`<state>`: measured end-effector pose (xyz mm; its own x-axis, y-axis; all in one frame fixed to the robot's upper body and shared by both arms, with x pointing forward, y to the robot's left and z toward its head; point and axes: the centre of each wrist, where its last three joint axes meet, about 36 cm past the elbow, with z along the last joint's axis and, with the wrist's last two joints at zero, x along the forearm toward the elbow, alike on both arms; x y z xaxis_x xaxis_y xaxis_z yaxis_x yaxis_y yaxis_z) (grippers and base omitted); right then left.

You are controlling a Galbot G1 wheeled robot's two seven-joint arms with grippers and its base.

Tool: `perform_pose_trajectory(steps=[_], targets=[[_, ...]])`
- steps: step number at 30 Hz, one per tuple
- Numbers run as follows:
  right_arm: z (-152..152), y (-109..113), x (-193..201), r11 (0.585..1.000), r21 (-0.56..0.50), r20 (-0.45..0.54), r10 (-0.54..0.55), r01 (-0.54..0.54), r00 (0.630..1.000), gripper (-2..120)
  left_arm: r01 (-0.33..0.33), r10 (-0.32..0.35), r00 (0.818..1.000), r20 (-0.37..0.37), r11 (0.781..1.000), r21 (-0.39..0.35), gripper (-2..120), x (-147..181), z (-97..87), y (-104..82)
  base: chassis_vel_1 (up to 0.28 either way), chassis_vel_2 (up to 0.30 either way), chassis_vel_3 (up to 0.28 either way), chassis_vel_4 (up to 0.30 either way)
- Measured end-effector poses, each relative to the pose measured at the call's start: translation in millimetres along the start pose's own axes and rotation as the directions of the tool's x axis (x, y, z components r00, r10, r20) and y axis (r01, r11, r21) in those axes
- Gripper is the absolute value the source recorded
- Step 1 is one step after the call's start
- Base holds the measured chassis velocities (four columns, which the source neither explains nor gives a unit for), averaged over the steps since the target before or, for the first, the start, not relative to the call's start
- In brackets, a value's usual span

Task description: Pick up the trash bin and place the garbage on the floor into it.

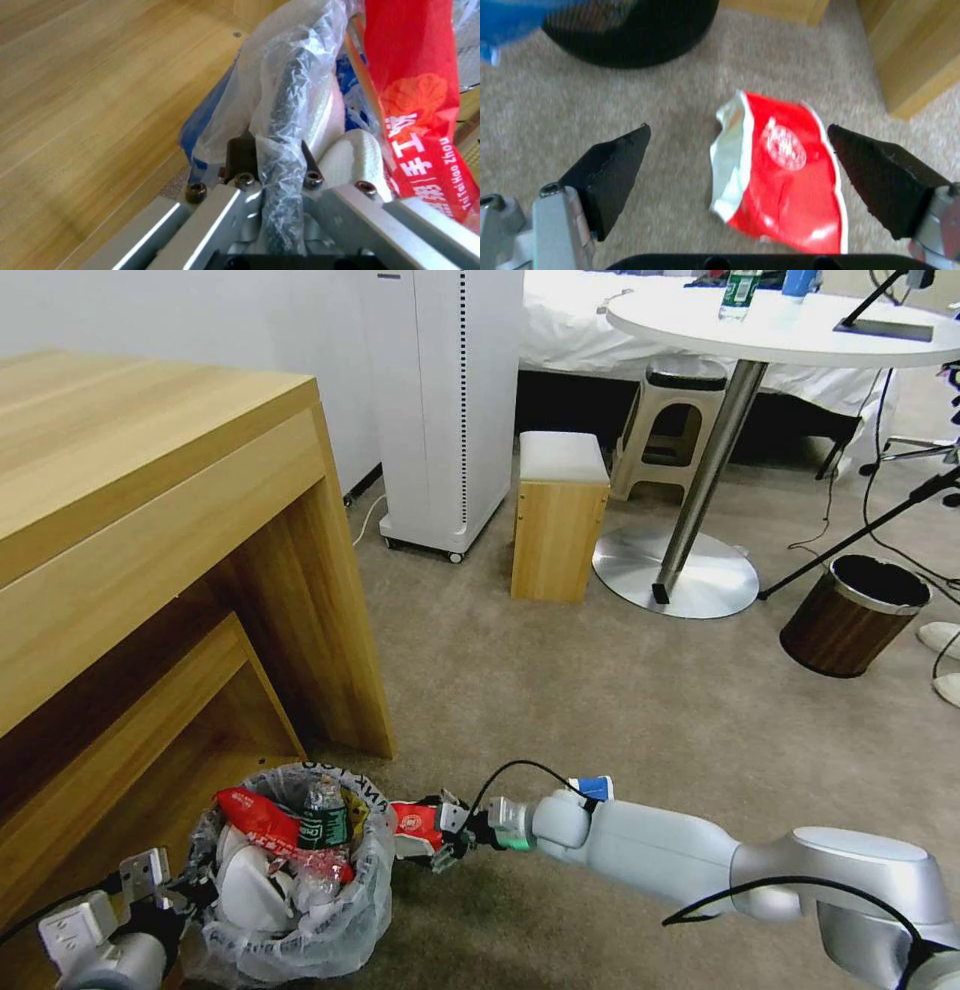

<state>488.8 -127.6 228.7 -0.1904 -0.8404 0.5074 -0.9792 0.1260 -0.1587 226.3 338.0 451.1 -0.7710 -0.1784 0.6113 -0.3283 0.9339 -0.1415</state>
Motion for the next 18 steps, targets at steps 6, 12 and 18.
perform_pose_trajectory(steps=[6, 12, 18], targets=[[6.4, 0.8, -7.3, 1.0, -0.008, -0.024, 0.007, -0.007, 1.0, 91, -0.004, 0.004, 1.0, 0.001, 1.0, -0.003, 1, 1.5, -0.9, -0.4, 0.0, 0.0, 0.0, 0.0], [2.9, -3.9, -16.9, 1.0, -0.001, -0.032, 0.006, -0.006, 0.999, 88, -0.006, 0.006, 1.0, 0.006, 1.0, -0.004, 1, 3.7, -2.1, -1.2, 0.0, 0.0, 0.0, 0.0], [4.5, -3.4, -19.9, 1.0, -0.006, -0.042, 0.007, -0.008, 0.999, 82, -0.01, 0.01, 1.0, 0.009, 1.0, 0.001, 1, 5.3, -2.0, -2.9, 0.0, 0.0, 0.0, 0.0]])
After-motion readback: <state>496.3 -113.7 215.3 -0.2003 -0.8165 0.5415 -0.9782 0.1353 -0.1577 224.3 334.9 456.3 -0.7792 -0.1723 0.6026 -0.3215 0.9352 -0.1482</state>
